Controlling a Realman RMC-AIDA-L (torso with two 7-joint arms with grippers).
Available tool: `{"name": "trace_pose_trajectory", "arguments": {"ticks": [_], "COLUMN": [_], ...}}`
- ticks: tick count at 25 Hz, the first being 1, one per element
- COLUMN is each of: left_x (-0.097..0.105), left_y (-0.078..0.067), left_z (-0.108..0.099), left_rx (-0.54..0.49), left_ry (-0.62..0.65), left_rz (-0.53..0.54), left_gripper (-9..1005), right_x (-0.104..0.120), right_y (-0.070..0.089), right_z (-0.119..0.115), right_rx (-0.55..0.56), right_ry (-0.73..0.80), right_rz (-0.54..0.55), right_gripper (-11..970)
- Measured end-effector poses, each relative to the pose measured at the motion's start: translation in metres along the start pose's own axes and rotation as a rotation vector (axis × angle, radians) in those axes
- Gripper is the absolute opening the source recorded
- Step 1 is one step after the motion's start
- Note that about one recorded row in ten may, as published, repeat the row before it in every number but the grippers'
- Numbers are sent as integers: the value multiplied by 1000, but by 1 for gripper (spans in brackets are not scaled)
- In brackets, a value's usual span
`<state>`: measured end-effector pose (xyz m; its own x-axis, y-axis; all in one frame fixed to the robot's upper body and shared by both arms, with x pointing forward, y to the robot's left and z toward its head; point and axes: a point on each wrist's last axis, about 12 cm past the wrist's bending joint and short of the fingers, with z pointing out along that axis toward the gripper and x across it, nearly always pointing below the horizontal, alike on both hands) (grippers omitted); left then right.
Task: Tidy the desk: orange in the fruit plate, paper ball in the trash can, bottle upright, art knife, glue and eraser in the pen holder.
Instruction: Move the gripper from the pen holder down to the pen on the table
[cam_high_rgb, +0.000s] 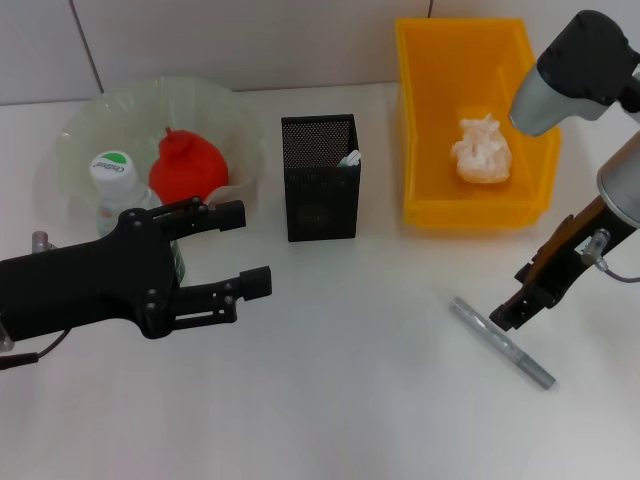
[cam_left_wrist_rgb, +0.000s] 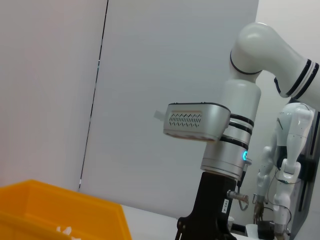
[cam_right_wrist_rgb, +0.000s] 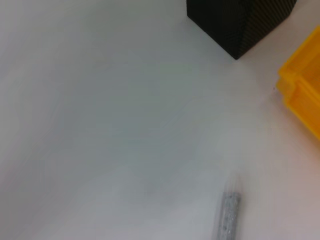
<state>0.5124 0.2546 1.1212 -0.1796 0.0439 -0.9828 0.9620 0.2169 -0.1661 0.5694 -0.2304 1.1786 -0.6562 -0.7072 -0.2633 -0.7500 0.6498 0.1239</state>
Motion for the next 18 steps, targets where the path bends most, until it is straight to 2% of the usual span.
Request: {"name": "trace_pose_trajectory", "arguments": {"ticks": [18], "left_x": [0], "left_y": [0], "left_z": [1], "left_rx": [5], "left_ry": [-2], "left_rz": [1], "left_gripper": [802], "right_x": [-9], "right_y": [7], "right_z": [5], "right_rx": [-7], "right_ry": [91], "right_rz": [24], "right_gripper": [684]}}
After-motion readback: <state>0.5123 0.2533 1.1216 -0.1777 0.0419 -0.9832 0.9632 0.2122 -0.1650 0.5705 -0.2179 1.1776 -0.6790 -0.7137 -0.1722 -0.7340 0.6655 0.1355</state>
